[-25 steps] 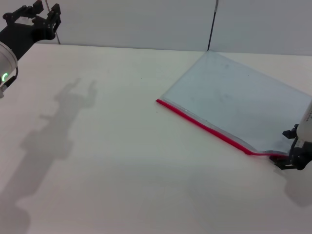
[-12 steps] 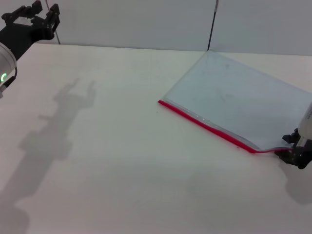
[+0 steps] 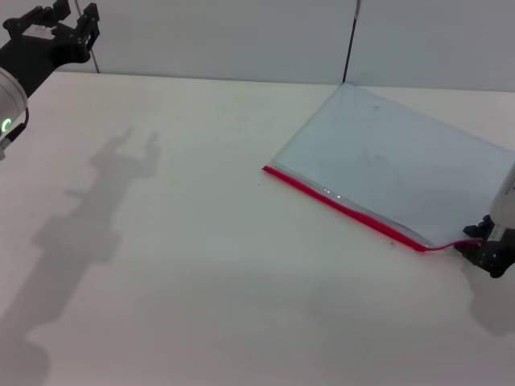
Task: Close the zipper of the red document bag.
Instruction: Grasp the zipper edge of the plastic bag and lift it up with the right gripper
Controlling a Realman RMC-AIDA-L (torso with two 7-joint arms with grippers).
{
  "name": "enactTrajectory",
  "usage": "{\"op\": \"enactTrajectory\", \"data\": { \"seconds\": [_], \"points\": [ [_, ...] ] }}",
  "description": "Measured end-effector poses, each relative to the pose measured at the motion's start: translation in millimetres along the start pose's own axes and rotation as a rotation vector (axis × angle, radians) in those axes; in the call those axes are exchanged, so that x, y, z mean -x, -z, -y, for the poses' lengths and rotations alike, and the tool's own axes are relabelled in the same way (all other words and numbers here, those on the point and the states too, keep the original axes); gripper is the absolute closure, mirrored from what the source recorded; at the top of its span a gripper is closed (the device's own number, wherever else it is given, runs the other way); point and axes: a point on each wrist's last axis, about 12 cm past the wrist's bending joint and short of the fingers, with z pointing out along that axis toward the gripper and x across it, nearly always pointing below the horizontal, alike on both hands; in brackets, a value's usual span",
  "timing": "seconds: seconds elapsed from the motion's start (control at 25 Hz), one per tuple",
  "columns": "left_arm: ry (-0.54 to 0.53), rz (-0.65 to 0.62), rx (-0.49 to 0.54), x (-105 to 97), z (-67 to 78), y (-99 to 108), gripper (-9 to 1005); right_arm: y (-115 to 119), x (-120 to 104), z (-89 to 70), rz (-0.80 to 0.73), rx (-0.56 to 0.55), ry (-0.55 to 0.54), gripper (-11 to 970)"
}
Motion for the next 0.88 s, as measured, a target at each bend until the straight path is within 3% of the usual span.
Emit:
{"op": "enactTrajectory", "data": {
  "seconds": [0.28,0.6,0.88],
  "points": [
    [0.003,-0.001,0.001,-1,-0.3,1,571,0,3,2.0,0.000,-0.005,-0.013,751],
    [-0.006,-0.017,-0.019,4,4.4,-2,571,12,18,5.2,0.043,-0.048,-0.017,853],
    [-0.054,-0.058,-0.082,12,14.8,-7,570,33,27,4.6,0.095,-0.095,-0.006,863]
  ]
}}
